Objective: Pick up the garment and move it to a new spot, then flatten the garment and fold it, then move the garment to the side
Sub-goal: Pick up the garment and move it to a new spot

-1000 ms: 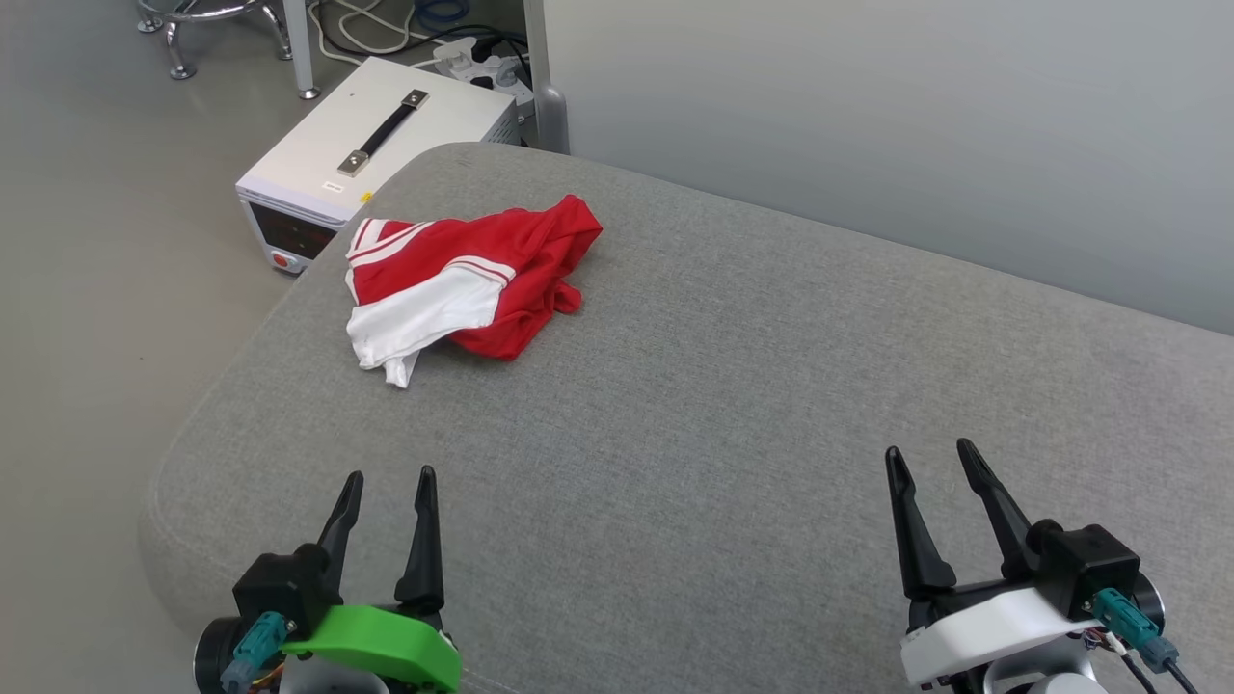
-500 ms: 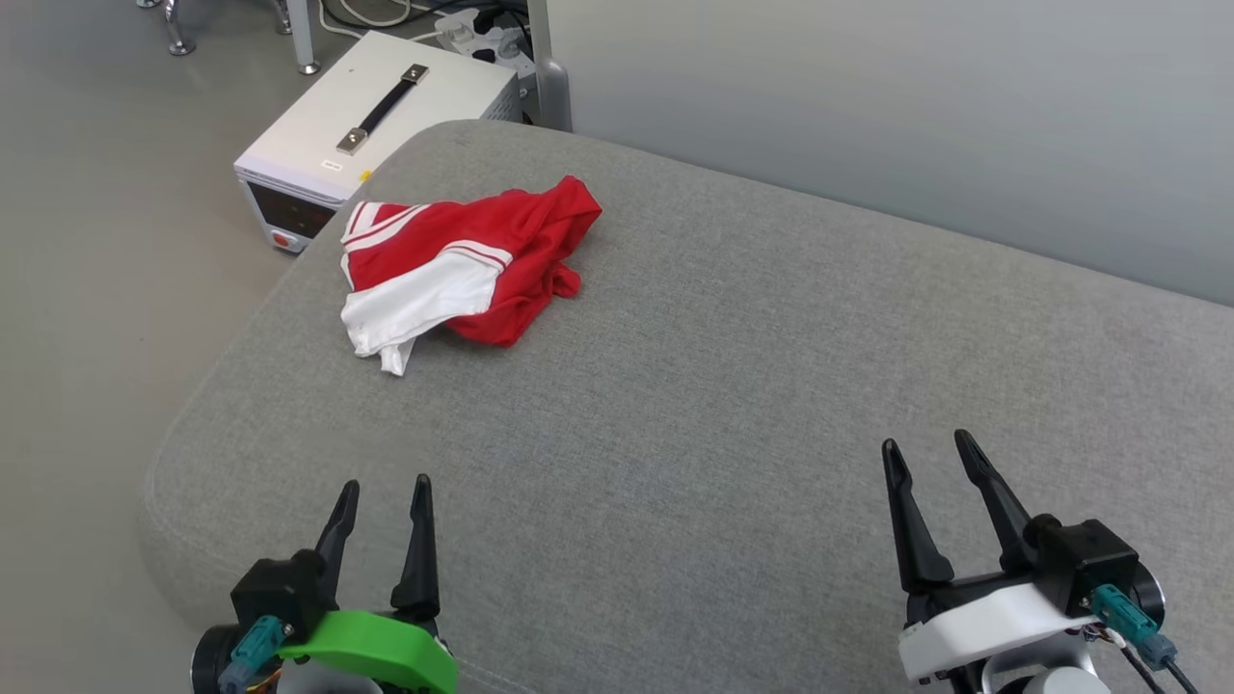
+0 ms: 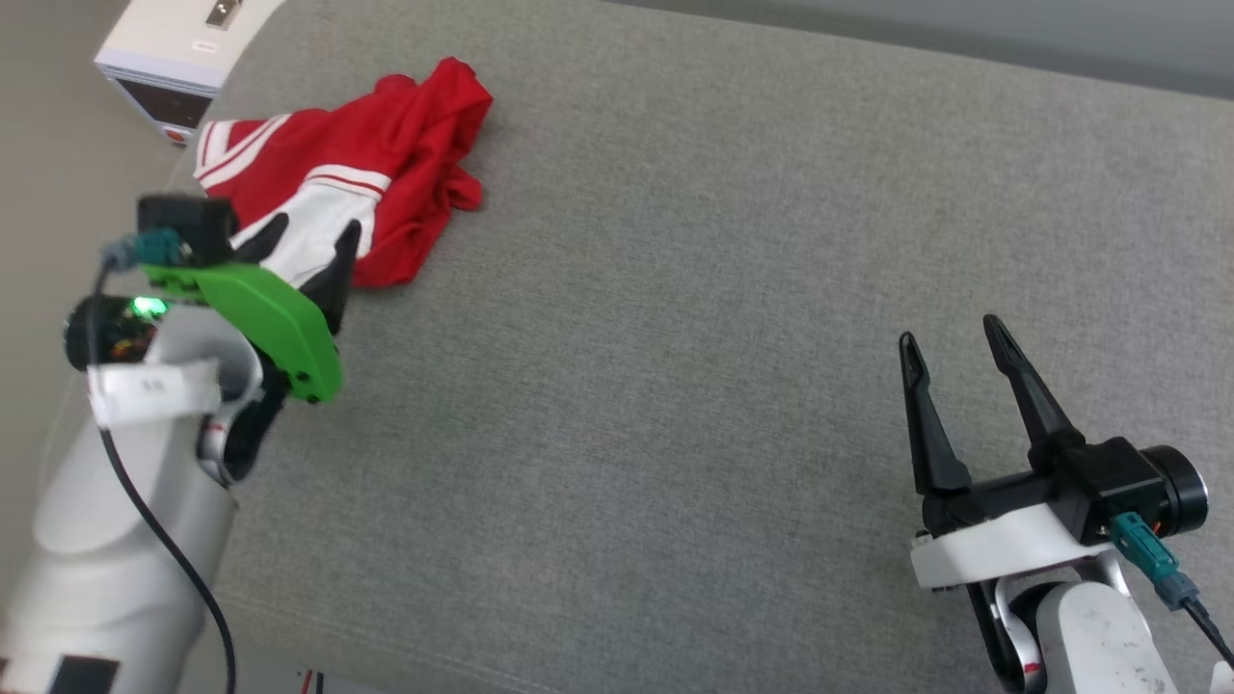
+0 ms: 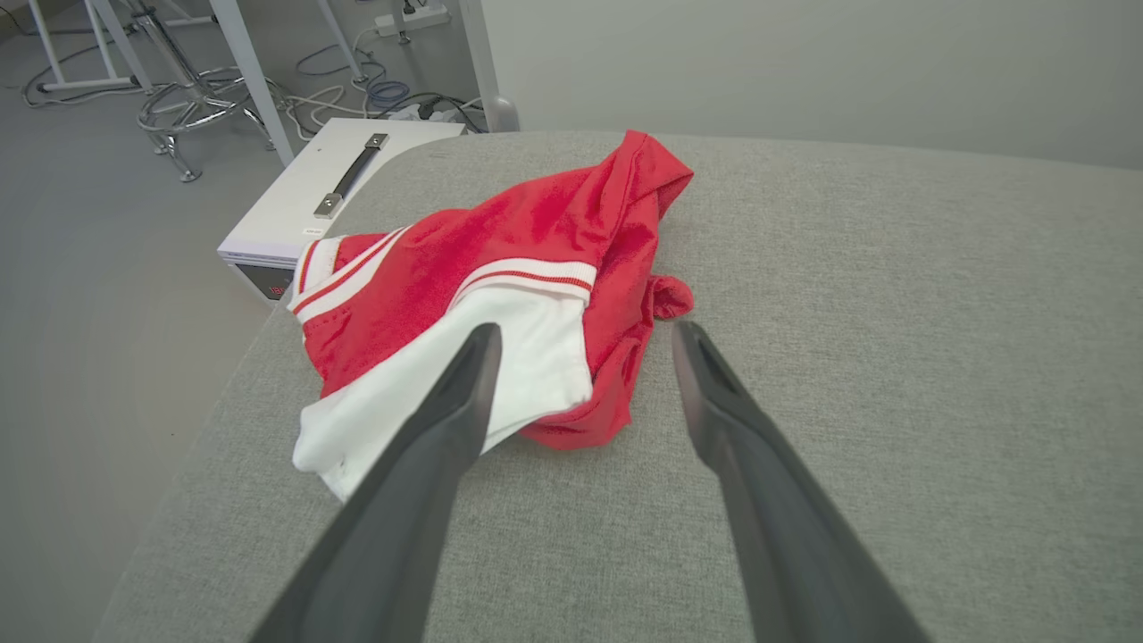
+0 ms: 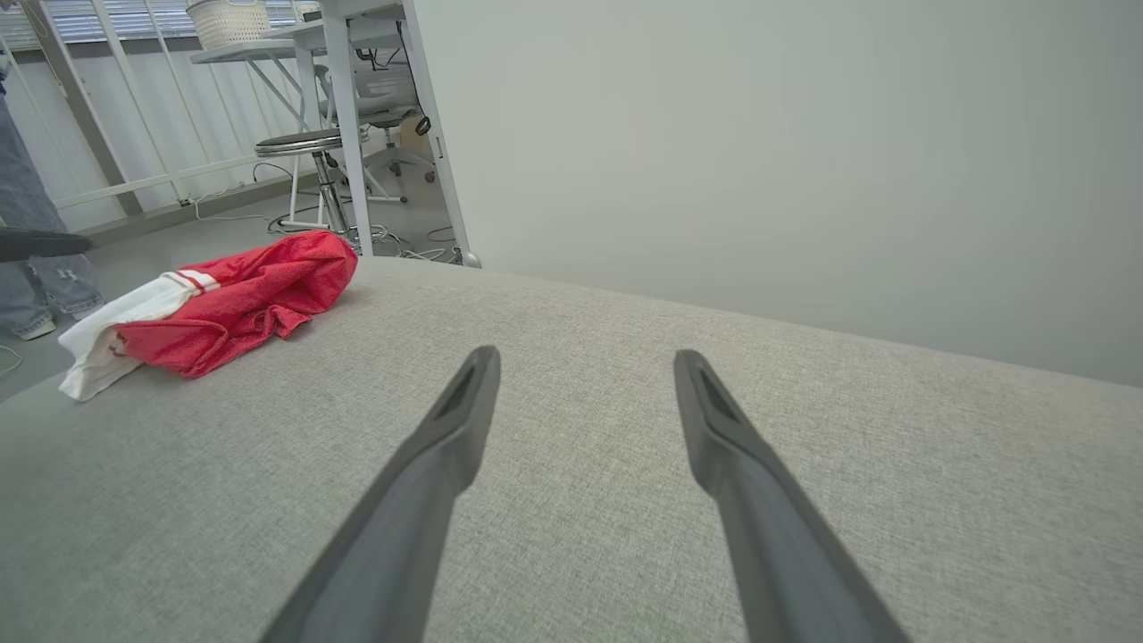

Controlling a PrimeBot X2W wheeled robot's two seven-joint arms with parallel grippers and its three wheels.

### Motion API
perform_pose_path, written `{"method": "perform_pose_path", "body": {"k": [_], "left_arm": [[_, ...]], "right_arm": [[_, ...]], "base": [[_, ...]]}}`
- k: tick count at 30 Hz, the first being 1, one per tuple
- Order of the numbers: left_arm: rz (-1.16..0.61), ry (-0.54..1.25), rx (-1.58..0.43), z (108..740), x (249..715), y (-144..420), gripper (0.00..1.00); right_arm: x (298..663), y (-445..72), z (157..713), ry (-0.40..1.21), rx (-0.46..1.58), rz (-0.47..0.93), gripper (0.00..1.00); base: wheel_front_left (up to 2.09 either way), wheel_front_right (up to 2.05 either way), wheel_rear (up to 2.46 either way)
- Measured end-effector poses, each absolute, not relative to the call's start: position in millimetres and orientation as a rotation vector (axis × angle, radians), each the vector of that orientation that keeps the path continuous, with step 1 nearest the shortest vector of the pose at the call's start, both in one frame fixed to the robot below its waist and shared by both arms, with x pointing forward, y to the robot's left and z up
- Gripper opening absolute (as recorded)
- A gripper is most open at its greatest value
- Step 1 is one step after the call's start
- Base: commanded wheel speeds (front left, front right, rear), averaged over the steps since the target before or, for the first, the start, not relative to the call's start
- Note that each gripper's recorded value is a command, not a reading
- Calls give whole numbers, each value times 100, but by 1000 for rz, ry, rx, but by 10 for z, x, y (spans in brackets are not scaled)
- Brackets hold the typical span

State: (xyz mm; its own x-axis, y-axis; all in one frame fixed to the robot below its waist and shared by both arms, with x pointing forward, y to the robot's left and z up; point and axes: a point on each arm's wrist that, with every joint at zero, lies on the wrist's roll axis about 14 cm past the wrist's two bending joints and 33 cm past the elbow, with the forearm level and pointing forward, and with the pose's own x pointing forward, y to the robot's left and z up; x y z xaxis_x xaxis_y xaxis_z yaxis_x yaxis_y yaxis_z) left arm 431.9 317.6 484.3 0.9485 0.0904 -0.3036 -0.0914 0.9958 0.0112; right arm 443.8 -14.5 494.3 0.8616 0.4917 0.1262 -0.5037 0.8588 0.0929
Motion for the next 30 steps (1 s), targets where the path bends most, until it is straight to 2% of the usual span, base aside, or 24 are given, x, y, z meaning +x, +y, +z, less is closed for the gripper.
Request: {"method": "perform_pose_path", "body": {"k": [9, 19, 20, 21, 22, 30], "left_arm": [[65, 731, -52, 4303, 4700, 3391, 100], [81, 953, -78, 3593, 4788, 3414, 100], [82, 958, -82, 3574, 4802, 3418, 73], [82, 957, -89, 3566, 4830, 3413, 21], [85, 951, -99, 3559, 4852, 3415, 0], [90, 800, -86, 3781, 4941, 3442, 0]], "right_arm": [[4641, -377, 4566, -30, 136, 451, 100], [4695, -655, 4174, 58, 124, 374, 100], [4695, -668, 4151, 63, 123, 371, 100], [4695, -681, 4130, 68, 123, 368, 100], [4697, -690, 4118, 71, 122, 365, 100], [4675, -710, 4223, 55, 112, 362, 100]], "base": [[0, 0, 0], [0, 0, 0], [0, 0, 0], [0, 0, 0], [0, 0, 0], [0, 0, 0]]}}
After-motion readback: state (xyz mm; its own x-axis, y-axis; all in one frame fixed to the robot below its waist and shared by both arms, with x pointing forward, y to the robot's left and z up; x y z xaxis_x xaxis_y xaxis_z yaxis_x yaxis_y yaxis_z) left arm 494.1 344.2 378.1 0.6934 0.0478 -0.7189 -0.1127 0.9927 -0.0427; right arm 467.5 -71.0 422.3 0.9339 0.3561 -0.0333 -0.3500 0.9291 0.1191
